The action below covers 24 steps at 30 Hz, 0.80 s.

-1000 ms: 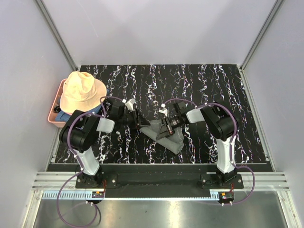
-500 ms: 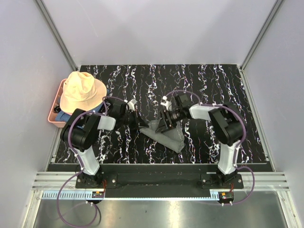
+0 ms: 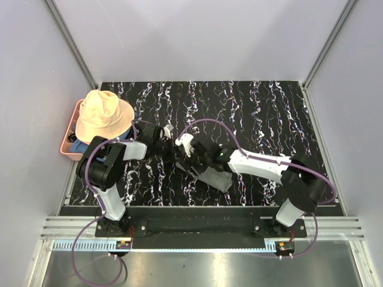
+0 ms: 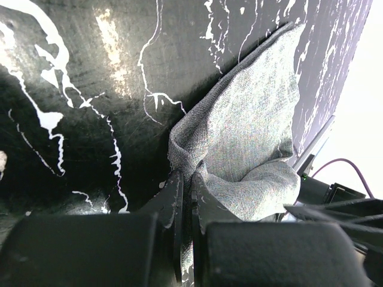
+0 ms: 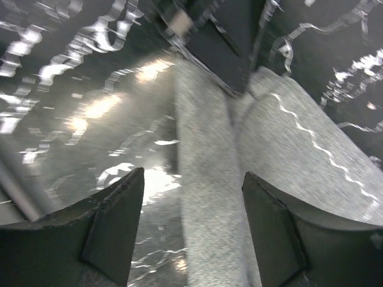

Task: Fold the napkin, place the utensils inside, and roll it up
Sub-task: Roll the napkin with the utensil

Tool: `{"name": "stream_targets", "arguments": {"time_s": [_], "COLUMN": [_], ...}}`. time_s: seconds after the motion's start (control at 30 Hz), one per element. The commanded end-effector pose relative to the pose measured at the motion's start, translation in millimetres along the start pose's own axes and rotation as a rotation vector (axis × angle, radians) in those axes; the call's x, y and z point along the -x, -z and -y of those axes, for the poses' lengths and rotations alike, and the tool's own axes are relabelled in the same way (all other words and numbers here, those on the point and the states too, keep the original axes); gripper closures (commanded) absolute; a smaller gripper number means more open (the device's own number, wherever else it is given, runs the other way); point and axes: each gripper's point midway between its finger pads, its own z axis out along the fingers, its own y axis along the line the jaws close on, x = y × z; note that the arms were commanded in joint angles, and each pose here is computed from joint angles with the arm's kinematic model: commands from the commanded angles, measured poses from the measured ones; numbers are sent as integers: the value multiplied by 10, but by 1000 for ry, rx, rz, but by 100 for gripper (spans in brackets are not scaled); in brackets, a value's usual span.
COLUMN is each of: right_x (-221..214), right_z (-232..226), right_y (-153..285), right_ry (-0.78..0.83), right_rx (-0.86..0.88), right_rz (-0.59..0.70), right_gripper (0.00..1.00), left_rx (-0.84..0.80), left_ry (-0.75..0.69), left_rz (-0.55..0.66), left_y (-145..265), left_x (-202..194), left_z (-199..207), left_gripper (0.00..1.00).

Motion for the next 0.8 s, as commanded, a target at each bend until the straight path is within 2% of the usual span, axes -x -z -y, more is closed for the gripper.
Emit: {"name": "stream_targets", "arguments": {"time_s": [0.0,0.23,0.3,0.77], "right_x": [-140,-355,-364,-852], "right_z": [235,68,16,-2], "right_y": [-61,-185,-188,-435], "right_ry": [94,126,126,55], "right_rx": [-179,-151,-137,-134], "right_rz": [-44,-101,-100,-267], "right_gripper": [28,44,45,41], "left_rx": [29,32,30,24], "left_ry": [-10,-9,-11,-17], "left_rz": [1,0,2,11], "left_y": [-8,-5,-3,24], "left_x": [54,61,69,111], "left_z": [-9,-4,4,57], "left_gripper": [100,100,100,100]}}
